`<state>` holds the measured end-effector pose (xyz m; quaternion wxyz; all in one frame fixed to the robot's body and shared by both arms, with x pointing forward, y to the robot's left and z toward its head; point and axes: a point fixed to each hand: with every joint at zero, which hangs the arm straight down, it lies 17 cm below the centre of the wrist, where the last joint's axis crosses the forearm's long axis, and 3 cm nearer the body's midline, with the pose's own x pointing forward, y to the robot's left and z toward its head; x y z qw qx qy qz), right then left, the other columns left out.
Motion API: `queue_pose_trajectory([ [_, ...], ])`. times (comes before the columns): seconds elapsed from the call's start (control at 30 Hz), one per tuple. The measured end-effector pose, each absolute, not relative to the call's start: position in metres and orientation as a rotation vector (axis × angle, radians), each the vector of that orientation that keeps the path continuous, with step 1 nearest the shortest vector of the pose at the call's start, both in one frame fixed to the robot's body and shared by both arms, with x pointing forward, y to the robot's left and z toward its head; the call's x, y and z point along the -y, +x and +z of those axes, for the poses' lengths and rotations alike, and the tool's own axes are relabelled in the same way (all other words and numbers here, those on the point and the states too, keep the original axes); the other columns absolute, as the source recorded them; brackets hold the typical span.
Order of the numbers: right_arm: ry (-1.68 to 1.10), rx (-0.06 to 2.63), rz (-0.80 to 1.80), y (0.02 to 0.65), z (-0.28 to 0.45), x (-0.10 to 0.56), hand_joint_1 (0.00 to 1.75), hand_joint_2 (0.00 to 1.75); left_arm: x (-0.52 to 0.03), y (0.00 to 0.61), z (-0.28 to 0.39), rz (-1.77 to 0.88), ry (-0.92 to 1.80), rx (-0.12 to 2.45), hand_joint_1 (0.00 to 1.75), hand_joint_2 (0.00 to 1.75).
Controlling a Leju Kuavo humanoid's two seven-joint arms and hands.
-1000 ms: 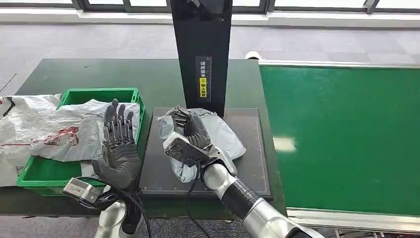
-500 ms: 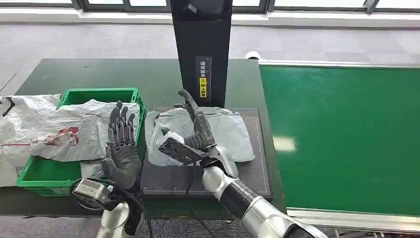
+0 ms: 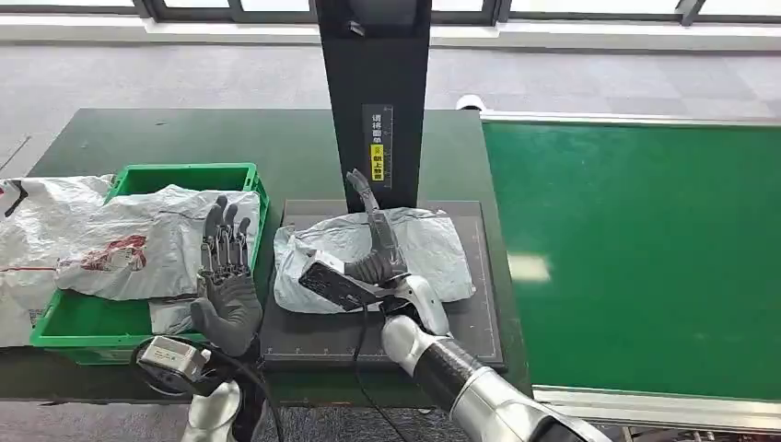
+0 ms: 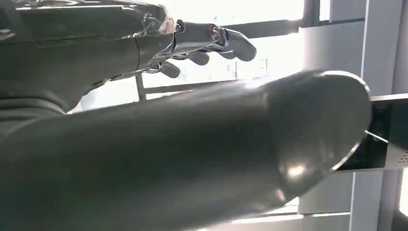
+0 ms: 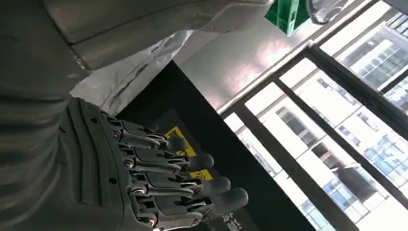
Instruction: Moved the parcel from conveyor to table for the left to box.
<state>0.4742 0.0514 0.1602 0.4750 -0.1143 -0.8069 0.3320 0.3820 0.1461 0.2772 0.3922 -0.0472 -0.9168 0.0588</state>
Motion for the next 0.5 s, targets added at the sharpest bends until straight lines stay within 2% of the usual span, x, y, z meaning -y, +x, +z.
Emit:
queue_pose_trajectory([
  [0.43, -0.264, 1.94, 0.841, 0.464, 0.133, -0.039, 0.0, 1.75, -0.143, 0.382, 0.274, 0.125, -0.107, 2.323, 0.0, 0.0],
  [0.5, -0.19, 2.015, 0.772, 0.452, 0.143, -0.035, 0.0, 1.75, -0.142, 0.383, 0.27, 0.089, -0.042, 2.321, 0.0, 0.0],
])
